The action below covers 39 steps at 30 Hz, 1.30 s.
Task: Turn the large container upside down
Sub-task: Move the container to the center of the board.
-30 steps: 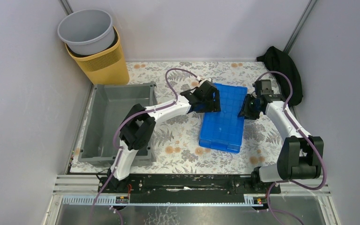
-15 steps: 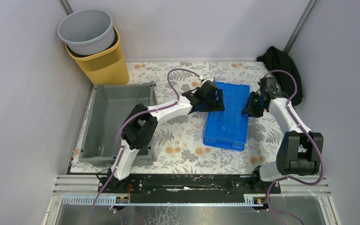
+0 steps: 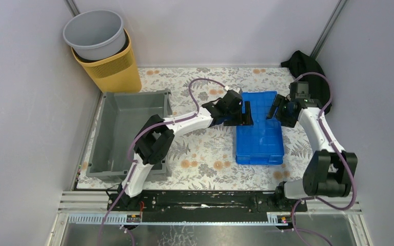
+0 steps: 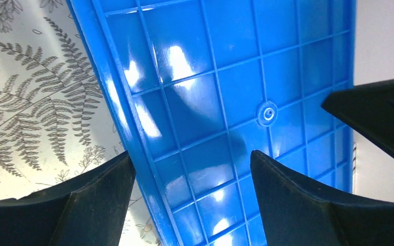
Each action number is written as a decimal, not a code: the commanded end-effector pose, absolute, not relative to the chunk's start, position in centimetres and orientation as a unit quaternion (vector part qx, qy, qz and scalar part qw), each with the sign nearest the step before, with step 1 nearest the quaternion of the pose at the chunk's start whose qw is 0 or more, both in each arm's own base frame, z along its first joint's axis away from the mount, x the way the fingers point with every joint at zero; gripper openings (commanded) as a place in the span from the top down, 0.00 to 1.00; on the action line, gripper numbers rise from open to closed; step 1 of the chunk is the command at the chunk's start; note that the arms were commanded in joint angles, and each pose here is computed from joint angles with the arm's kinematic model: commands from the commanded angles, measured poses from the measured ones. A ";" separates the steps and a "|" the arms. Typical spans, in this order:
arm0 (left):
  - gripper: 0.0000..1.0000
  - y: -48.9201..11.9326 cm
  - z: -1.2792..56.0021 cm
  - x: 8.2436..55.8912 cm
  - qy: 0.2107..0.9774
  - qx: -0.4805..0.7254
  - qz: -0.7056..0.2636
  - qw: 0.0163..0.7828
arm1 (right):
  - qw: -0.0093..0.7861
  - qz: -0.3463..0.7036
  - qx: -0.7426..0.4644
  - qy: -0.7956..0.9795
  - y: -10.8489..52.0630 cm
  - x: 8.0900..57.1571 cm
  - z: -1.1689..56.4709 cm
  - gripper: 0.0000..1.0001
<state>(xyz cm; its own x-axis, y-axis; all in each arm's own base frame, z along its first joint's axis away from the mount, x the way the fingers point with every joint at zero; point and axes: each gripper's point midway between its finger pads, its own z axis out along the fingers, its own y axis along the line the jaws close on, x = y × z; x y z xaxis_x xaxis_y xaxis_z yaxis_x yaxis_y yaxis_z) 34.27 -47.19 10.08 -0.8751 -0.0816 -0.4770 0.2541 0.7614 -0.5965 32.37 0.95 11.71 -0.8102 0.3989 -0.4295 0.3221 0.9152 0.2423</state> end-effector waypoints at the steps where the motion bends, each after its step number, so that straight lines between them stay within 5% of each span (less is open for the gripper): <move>1: 0.14 -52.0 15.9 32.8 0.845 0.079 -0.458 0.265 | 0.287 0.147 0.173 0.931 4.5 31.2 15.8 0.25; 11: 0.13 -52.4 15.5 32.9 0.838 0.073 -0.475 0.259 | 0.275 0.149 0.148 0.938 6.3 29.6 14.1 0.25; 30: 0.11 -53.3 14.2 38.2 0.826 0.072 -0.492 0.266 | 0.291 0.130 0.211 0.924 2.8 40.9 13.9 0.26; 39: 0.11 -50.3 15.9 39.7 0.789 0.089 -0.546 0.269 | 0.247 0.117 0.235 0.933 -0.7 43.1 11.4 0.06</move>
<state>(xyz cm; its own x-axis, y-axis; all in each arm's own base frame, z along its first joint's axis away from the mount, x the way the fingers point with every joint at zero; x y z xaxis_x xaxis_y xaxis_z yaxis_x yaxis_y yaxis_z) 41.22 -49.06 10.44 -0.8643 -0.1679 -0.4740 0.2946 0.5949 -0.7479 42.00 -2.66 9.44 -0.7537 0.4893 -0.4388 0.4332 0.8720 0.2282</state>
